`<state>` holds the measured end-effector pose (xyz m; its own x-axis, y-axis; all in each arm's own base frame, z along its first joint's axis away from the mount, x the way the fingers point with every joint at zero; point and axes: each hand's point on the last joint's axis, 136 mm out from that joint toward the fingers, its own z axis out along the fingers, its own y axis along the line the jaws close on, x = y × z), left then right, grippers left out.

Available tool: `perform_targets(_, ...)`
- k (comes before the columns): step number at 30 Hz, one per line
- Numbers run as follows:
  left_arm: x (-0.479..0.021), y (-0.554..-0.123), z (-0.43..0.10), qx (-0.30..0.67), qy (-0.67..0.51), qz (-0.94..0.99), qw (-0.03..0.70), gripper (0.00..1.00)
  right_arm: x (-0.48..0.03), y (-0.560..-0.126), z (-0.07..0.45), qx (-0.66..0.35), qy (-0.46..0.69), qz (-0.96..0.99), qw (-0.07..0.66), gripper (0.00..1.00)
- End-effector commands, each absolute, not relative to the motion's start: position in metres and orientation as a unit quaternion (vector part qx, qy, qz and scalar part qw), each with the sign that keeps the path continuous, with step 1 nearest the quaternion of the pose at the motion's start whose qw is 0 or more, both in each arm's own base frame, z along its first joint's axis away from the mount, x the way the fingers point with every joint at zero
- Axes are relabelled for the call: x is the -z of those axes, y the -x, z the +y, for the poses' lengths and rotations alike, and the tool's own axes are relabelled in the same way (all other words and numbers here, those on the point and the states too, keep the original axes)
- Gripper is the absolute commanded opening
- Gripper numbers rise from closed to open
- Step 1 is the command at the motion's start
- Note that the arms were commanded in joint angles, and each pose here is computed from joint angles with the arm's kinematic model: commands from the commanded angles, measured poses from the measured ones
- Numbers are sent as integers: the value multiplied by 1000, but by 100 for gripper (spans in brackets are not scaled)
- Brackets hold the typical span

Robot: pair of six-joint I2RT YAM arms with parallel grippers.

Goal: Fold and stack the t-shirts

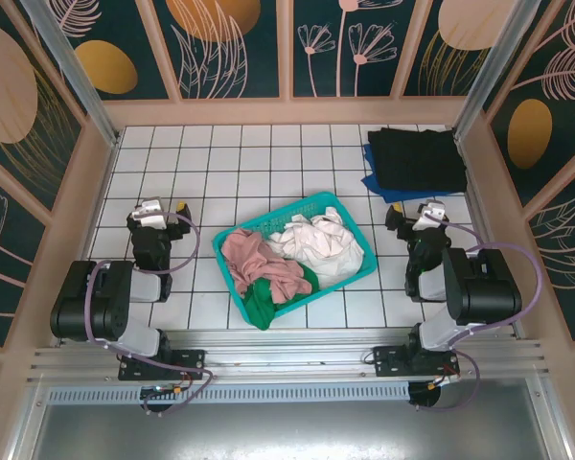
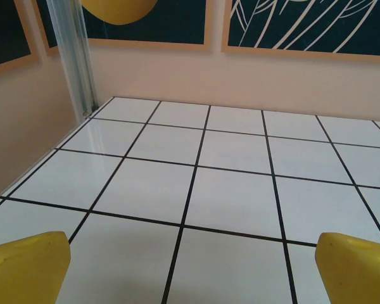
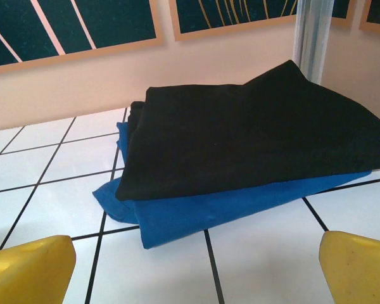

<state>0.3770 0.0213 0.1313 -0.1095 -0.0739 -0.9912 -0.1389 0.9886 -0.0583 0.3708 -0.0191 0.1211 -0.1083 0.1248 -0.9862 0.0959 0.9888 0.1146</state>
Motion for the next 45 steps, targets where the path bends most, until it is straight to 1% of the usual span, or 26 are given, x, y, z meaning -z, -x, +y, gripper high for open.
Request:
perform_targets(1,-136,-377,21,-18,73,737,672,99,-127,-374,-15,-19,-64,740,670,99)
perform_targets(26,-137,-376,21,-18,71,734,675,99,-127,-375,-15,-18,-64,740,670,99)
perform_targets(28,-152,-380,21,-18,71,731,678,99,-133,-375,-19,-2,-79,739,669,99)
perform_targets(29,-158,-385,21,-16,75,746,661,99,-141,-376,-20,15,-83,740,668,99)
perform_targets(30,-167,-389,24,-13,97,755,648,99,-149,-379,-17,27,-81,744,663,99)
perform_targets(31,-182,-390,31,1,144,756,638,99,-160,-382,-12,30,-78,748,658,99)
perform_targets(32,-197,-390,32,26,184,756,627,99,-176,-386,-7,11,-93,747,658,99)
perform_targets(33,-207,-389,31,51,215,757,615,99,-186,-388,-6,-23,-126,749,650,99)
perform_targets(35,-207,-377,35,98,323,765,548,99,-182,-385,-6,-102,-229,773,583,99)
perform_targets(36,-203,-369,35,102,348,773,521,99,-179,-384,-3,-133,-234,780,565,99)
perform_targets(38,-198,-362,12,151,315,793,499,99,-171,-381,28,-238,-170,808,511,99)
perform_targets(39,-194,-357,0,182,299,798,491,99,-165,-377,45,-267,-149,826,473,99)
perform_targets(42,-186,-337,-30,263,256,792,487,99,-153,-365,94,-226,-75,875,422,99)
perform_targets(45,-168,-316,-37,267,248,802,473,99,-146,-345,135,-238,-14,889,391,99)
